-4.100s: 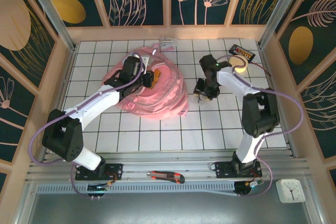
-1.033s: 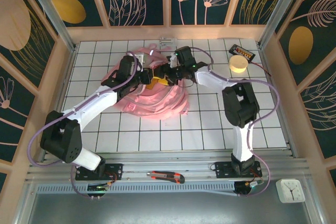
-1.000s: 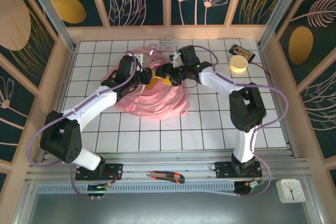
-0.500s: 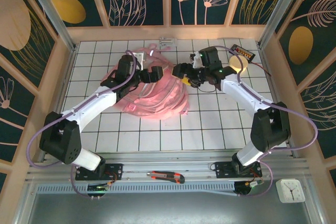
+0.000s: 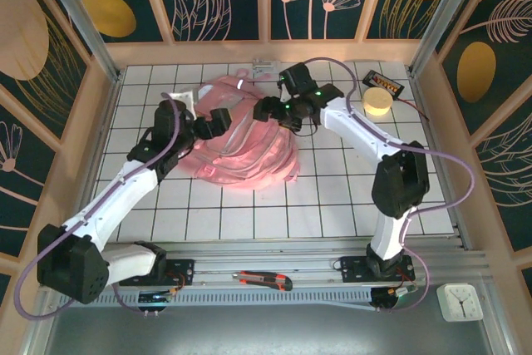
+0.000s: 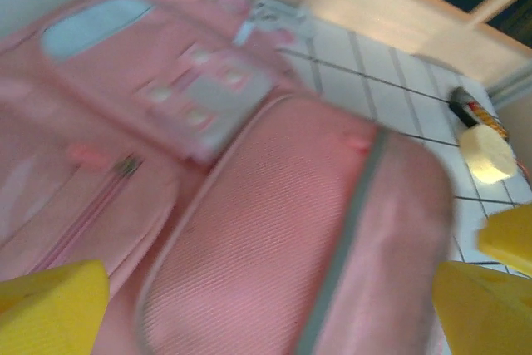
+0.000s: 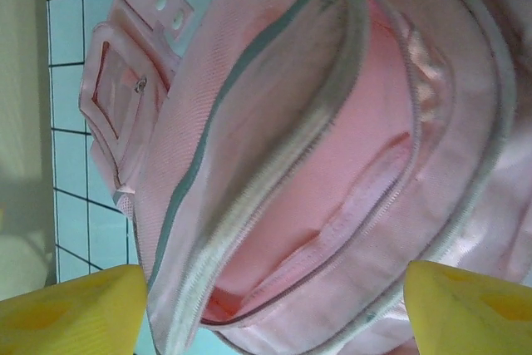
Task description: Pack the student bag
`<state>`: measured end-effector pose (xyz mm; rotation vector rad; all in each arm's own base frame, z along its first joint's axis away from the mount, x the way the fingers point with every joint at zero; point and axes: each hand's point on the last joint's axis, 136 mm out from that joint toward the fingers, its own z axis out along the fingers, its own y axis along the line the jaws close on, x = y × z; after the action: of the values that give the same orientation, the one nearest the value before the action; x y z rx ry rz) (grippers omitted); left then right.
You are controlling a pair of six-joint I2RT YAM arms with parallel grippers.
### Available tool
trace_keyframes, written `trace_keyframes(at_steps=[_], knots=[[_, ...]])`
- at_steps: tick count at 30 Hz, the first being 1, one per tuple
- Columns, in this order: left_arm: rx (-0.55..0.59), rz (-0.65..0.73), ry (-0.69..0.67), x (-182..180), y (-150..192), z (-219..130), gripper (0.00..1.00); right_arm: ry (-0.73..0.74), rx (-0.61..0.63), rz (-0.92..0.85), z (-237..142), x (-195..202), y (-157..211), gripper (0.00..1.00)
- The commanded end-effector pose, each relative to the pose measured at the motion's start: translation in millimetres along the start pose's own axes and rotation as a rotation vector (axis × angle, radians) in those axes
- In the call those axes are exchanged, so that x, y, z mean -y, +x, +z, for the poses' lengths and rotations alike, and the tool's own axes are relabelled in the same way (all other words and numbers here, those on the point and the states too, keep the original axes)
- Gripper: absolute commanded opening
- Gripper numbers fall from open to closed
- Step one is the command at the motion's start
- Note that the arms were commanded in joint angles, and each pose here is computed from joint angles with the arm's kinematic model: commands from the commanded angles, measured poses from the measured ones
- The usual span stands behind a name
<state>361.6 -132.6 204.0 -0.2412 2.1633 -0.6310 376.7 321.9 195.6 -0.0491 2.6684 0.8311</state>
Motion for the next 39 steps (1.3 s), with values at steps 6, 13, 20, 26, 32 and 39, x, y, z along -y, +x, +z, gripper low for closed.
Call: trace_keyframes(at_steps=[6, 13, 20, 26, 32, 39], knots=[[-0.066, -0.317, 0.025, -50, 21, 1, 0.94, 0.256, -0.090, -0.008, 33, 45, 12, 0.75], [-0.086, -0.476, 0.006, -80, 35, 4, 0.92, 0.242, -0.084, 0.001, 37, 47, 14, 0.55], [-0.137, -0.629, 0.045, -91, 57, 17, 0.84, 0.235, -0.065, -0.010, 29, 44, 8, 0.55], [-0.149, -0.696, 0.078, -93, 65, 27, 0.77, 0.228, -0.033, -0.012, 14, 41, 1, 0.56], [-0.142, -0.731, 0.107, -93, 61, 39, 0.67, 0.210, -0.019, -0.014, 4, 34, -2, 0.56], [-0.161, -0.742, 0.109, -96, 62, 50, 0.51, 0.209, -0.001, -0.019, -6, 31, -4, 0.56]])
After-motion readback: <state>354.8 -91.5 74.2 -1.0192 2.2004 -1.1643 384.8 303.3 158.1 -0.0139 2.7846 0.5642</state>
